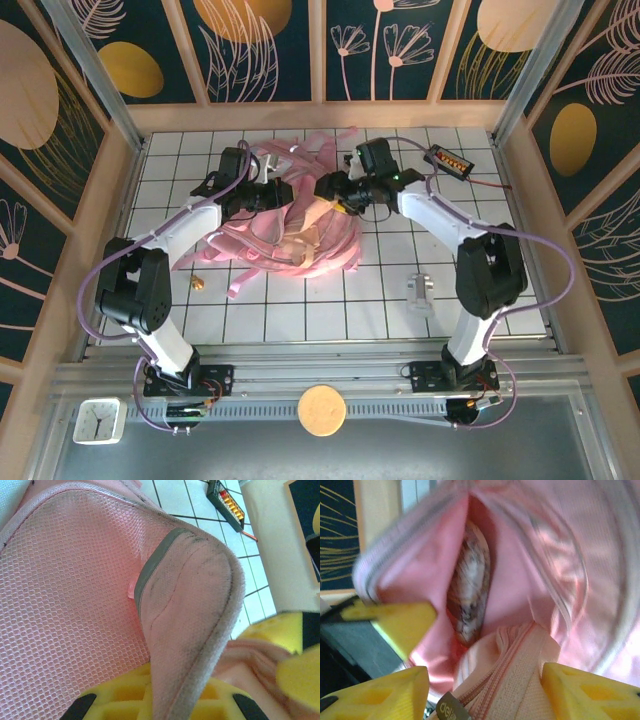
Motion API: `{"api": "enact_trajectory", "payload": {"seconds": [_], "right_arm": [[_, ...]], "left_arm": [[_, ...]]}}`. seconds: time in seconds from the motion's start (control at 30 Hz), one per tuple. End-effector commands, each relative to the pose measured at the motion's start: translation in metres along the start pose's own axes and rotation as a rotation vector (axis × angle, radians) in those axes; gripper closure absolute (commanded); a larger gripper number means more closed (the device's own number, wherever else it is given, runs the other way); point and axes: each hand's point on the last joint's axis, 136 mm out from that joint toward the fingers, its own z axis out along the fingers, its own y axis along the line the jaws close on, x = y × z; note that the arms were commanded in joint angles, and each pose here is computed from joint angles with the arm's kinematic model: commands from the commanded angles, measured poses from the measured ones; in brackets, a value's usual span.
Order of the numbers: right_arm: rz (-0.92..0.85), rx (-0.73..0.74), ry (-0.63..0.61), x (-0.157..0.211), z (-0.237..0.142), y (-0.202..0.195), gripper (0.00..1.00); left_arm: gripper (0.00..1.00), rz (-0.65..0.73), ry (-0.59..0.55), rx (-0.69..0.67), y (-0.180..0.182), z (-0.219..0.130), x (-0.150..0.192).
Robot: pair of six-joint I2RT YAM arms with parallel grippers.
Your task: Pack the student bag
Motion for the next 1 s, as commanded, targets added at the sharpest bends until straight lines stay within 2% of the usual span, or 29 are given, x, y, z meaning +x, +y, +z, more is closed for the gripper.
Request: {"api": "enact_trajectory", "payload": {"seconds": [0.0, 0.13, 0.33, 0.4, 0.43, 0.47, 0.5, 0.9, 0.97], "right_arm": [[-0.049, 0.062, 0.0, 0.032, 0.011, -0.003, 0.41], [-0.097, 0.084, 0.032, 0.062, 0.036, -0.012, 0.46], [-0.214, 0.139, 0.092, 0.086, 0.082, -0.024, 0.44], [-0.227, 0.147, 0.101, 0.089, 0.092, -0.027, 0.37], [-0.229, 0.143, 0.101, 0.09, 0.096, -0.028, 0.27], [-0.236, 0.136, 0.099, 0.091, 0.099, -0.027, 0.09], [-0.244, 0.135, 0.098, 0.091, 0.101, -0.026, 0.01], [-0.291, 0.141, 0.09, 0.083, 0.121, -0.016, 0.01], [-0.314, 0.105, 0.075, 0.08, 0.122, -0.007, 0.25]], "left_arm": [[1.0, -0.013, 0.0, 0.008, -0.002, -0.002, -0.006], [1.0, -0.039, -0.003, 0.023, 0.0, -0.001, -0.006], [1.0, -0.068, 0.002, 0.055, -0.001, 0.001, -0.003], [1.0, -0.07, 0.009, 0.059, -0.001, 0.001, -0.001], [1.0, -0.071, 0.011, 0.06, -0.001, 0.001, 0.0], [1.0, -0.071, 0.014, 0.061, -0.001, 0.001, 0.001], [1.0, -0.071, 0.018, 0.06, 0.0, 0.002, 0.002], [1.0, -0.09, 0.007, 0.069, 0.0, -0.003, 0.004], [1.0, -0.102, 0.007, 0.084, -0.002, -0.002, 0.005]]}}
